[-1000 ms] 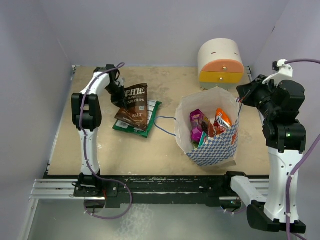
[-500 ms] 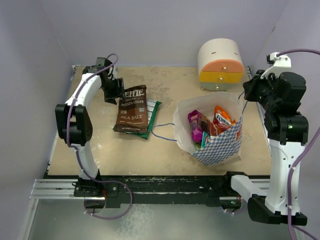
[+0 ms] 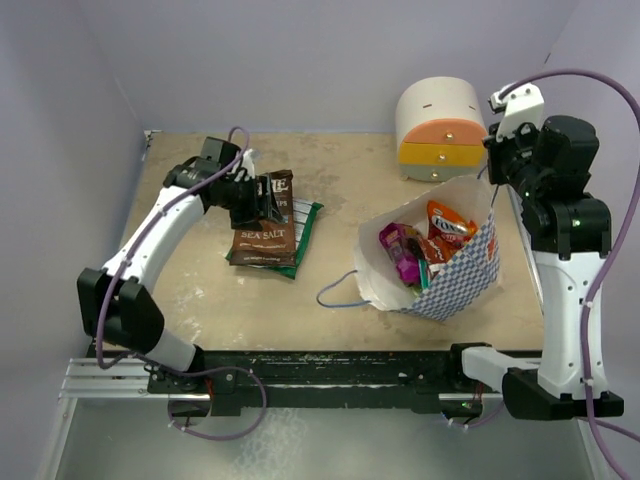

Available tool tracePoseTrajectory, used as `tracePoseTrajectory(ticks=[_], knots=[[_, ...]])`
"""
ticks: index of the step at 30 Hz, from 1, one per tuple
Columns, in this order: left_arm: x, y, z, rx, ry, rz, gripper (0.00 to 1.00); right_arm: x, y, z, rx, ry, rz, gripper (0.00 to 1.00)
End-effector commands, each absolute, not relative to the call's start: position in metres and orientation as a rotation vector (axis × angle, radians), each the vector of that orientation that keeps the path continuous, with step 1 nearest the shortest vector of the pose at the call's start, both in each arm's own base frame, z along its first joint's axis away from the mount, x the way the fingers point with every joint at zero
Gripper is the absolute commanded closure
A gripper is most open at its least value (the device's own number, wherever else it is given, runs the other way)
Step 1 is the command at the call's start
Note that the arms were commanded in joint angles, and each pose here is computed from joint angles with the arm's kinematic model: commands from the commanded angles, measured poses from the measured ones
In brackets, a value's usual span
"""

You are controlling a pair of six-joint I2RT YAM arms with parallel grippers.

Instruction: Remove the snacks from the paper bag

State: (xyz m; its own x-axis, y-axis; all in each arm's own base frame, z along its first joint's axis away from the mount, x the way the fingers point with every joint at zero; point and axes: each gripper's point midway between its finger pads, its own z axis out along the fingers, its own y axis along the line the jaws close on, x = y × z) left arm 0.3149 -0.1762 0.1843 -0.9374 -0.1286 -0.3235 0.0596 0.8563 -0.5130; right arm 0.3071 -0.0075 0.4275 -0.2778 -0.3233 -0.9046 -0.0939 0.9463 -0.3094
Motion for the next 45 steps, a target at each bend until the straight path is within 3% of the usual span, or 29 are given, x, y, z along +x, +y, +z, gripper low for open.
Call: tracePoseTrajectory(ticks=[1,9,16,23,30,34,45], knots=[[0.305,-0.194,0.248,-0.037,2.491,-0.976,0.31,0.308,0.034,0.523,-0.544,1.452,-0.148,1.00],[0.268,-0.237,0.336,0.207,2.171,-1.282,0.27,0.262,0.093,0.476,-0.592,1.456,0.292,1.00],[0.212,-0.322,0.393,0.532,1.862,-1.362,0.27,0.247,0.093,0.481,-0.496,1.472,0.353,1.00],[0.169,-0.390,0.418,0.806,1.568,-1.257,0.27,0.250,0.084,0.479,-0.419,1.520,0.336,1.00],[0.150,-0.439,0.389,0.782,1.658,-1.294,0.27,0.249,0.082,0.475,-0.421,1.531,0.325,1.00],[0.136,-0.469,0.348,0.700,1.851,-1.267,0.25,0.253,0.078,0.479,-0.371,1.531,0.323,1.00],[0.136,-0.484,0.256,0.229,2.169,-1.155,0.21,0.262,0.072,0.475,-0.321,1.547,0.302,1.00]])
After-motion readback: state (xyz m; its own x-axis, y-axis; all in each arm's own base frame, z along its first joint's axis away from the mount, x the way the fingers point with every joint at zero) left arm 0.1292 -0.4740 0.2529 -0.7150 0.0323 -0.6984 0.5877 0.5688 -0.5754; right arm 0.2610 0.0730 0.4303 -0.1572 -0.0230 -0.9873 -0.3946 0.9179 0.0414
